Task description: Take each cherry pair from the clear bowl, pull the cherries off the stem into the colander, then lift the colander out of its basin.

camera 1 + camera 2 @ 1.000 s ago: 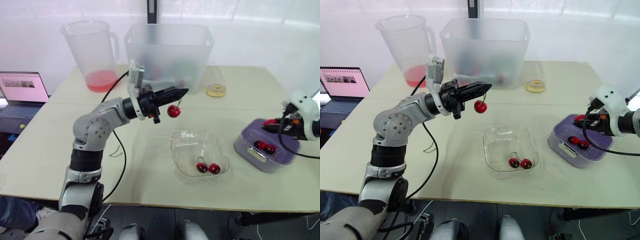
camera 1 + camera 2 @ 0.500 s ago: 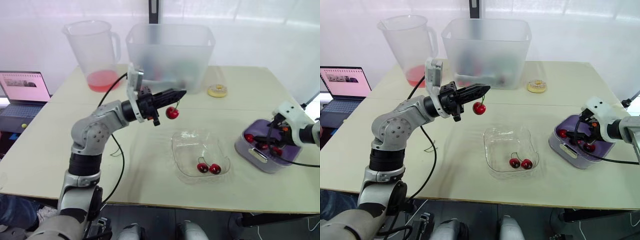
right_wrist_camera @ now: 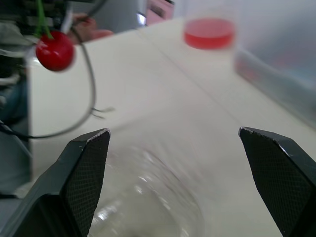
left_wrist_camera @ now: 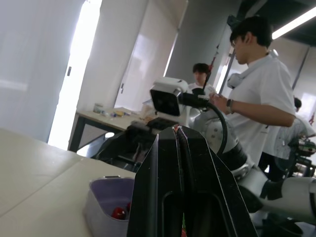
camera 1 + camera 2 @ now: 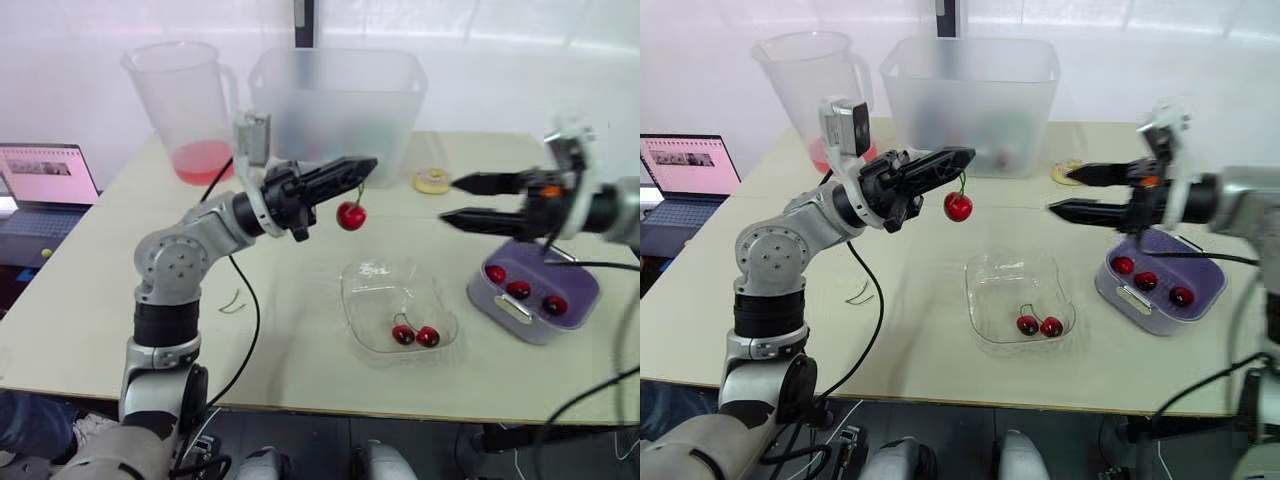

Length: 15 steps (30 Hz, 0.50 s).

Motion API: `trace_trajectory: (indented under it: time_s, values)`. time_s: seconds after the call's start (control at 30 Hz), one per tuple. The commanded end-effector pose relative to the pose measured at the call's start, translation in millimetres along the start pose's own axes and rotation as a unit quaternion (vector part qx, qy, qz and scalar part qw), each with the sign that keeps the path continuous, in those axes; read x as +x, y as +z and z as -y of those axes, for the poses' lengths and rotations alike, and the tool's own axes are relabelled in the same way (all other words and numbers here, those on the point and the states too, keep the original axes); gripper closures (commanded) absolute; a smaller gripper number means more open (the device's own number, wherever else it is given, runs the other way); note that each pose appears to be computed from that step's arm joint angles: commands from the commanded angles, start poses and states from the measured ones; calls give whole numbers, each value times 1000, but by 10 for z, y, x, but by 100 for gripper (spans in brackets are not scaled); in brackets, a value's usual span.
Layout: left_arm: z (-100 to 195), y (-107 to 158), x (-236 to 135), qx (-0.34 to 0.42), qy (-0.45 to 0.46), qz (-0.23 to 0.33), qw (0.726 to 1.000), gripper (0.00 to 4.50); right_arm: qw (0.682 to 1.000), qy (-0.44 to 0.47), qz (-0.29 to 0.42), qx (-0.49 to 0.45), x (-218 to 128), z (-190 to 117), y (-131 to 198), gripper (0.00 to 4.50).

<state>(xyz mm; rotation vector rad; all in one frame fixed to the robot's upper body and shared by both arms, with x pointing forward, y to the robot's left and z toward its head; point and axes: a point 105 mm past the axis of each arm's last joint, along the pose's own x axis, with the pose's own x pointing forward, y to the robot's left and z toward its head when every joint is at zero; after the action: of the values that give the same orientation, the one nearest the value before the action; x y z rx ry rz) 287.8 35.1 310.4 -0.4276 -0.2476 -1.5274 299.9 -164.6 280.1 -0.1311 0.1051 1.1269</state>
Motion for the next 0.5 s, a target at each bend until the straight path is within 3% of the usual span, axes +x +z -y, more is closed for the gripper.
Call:
trace_trajectory:
  time_s: [0.03, 0.17, 0.47, 0.5]
  values:
    - [119, 84, 59, 16, -22, -3, 1000, 450, 997, 53, 47, -6, 240, -259, 135, 6]
    - [111, 87, 51, 18, -19, -11, 1000, 450, 990, 118, 83, 7, 473, -521, 170, 6]
    - [100, 81, 74, 26, -13, -14, 999, 450, 984, 133, 120, 23, 677, -595, 251, 6]
    - [101, 80, 75, 25, -13, -13, 1000, 450, 984, 130, 116, 22, 692, -589, 231, 59]
